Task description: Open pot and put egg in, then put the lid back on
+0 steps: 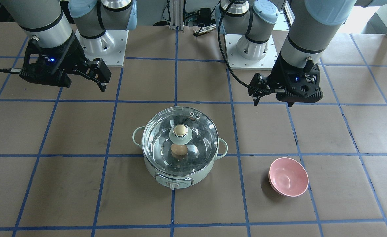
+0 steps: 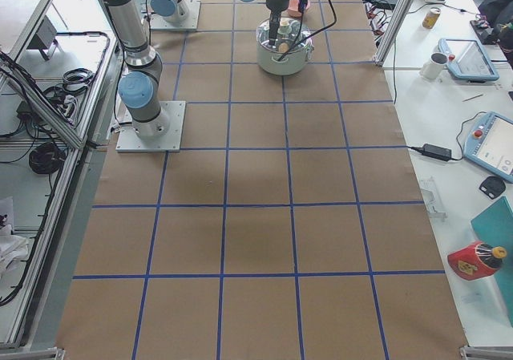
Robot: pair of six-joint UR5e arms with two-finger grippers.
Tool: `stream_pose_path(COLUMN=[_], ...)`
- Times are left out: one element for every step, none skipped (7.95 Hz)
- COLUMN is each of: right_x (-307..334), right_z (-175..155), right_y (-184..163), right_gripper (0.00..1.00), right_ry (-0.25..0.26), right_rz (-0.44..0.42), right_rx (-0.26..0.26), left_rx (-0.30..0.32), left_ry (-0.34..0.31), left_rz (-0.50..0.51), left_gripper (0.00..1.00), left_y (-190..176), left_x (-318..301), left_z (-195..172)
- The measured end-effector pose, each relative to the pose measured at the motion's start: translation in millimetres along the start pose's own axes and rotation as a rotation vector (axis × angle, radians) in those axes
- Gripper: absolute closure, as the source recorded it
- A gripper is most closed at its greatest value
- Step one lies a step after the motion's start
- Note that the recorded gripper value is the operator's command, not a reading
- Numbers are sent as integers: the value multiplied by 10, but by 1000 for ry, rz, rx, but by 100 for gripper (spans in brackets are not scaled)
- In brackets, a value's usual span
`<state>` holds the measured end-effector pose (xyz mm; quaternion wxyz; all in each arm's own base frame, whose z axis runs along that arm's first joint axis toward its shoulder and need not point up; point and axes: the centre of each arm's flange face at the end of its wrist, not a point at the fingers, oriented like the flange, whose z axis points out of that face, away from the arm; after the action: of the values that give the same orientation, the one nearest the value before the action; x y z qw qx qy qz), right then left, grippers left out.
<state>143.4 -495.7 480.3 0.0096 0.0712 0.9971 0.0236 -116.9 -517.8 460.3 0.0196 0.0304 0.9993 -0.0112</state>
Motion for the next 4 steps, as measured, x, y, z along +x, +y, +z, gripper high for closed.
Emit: stream_pose_path(right_x=[-1,-2,-9,-16], right_z=[-1,-2,-4,-2], right_y=[-1,-1,4,8], right_gripper=[0,0,0,0], right_ry=[-1,-1,-2,-2], right_rz=[1,2,2,2], right_rx=[1,2,2,2], left_rx=[-7,-20,-28,-31], left_ry=[0,1,1,1], left_rz=[1,1,2,2], left_gripper=[0,0,0,0], left_y=[7,19,29,35], left_x=[1,2,2,2], left_z=[11,25,31,33])
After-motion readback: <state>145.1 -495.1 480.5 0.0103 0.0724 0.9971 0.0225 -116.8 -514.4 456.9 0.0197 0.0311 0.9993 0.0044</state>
